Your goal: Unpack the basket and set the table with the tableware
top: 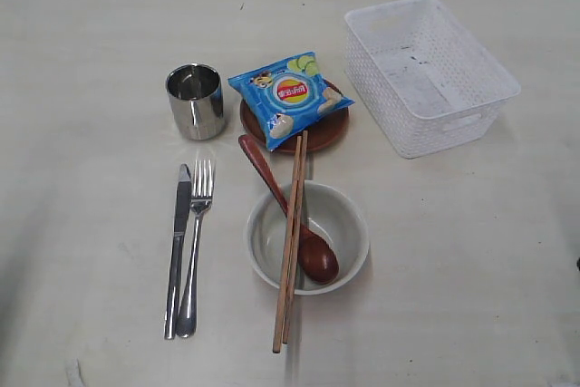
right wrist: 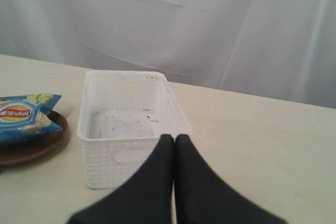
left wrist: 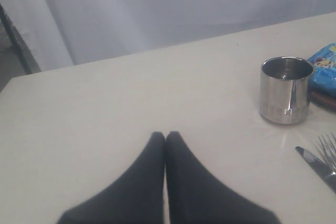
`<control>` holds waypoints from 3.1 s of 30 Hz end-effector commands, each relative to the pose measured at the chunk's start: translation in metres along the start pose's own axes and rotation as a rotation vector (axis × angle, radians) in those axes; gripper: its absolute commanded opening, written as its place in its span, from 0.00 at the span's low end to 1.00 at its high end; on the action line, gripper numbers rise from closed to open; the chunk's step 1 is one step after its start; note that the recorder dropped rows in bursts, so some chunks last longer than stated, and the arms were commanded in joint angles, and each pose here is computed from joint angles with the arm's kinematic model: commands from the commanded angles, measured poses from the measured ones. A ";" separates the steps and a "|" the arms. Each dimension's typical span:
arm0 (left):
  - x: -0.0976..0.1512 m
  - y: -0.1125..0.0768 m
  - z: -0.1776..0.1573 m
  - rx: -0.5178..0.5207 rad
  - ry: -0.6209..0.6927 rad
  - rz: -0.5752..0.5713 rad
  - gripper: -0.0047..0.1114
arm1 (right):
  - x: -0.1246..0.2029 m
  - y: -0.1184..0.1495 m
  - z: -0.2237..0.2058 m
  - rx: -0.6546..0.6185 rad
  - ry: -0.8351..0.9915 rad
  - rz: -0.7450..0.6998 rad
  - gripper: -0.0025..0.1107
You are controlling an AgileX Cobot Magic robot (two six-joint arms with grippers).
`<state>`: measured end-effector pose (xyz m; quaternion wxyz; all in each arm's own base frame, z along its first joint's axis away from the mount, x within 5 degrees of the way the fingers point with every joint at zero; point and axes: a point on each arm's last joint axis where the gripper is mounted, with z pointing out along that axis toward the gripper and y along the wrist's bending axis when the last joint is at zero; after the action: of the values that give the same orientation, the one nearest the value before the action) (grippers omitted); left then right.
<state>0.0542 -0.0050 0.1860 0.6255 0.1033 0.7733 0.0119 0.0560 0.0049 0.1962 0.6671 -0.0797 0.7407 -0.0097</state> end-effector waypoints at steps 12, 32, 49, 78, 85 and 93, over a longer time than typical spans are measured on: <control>0.000 0.000 0.000 -0.002 -0.008 -0.017 0.04 | 0.013 -0.002 -0.001 0.040 0.138 -0.036 0.02; 0.000 0.000 0.000 -0.002 -0.008 -0.017 0.04 | 0.013 -0.001 -0.001 0.020 0.133 -0.040 0.02; 0.000 0.000 0.000 -0.002 -0.008 -0.017 0.04 | 0.013 -0.001 -0.001 0.021 0.133 -0.022 0.02; 0.000 0.000 0.000 -0.002 -0.008 -0.017 0.04 | 0.013 -0.001 -0.001 0.021 0.133 -0.016 0.02; 0.000 0.000 0.000 -0.002 -0.008 -0.017 0.04 | 0.013 -0.001 -0.001 0.021 0.133 -0.016 0.02; 0.000 0.000 0.000 -0.002 -0.008 -0.017 0.04 | 0.013 -0.001 -0.001 0.021 0.133 -0.018 0.02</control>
<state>0.0542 -0.0050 0.1860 0.6255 0.1033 0.7733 0.0119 0.0540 0.0026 0.1844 0.6163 -0.0806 0.7830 -0.0251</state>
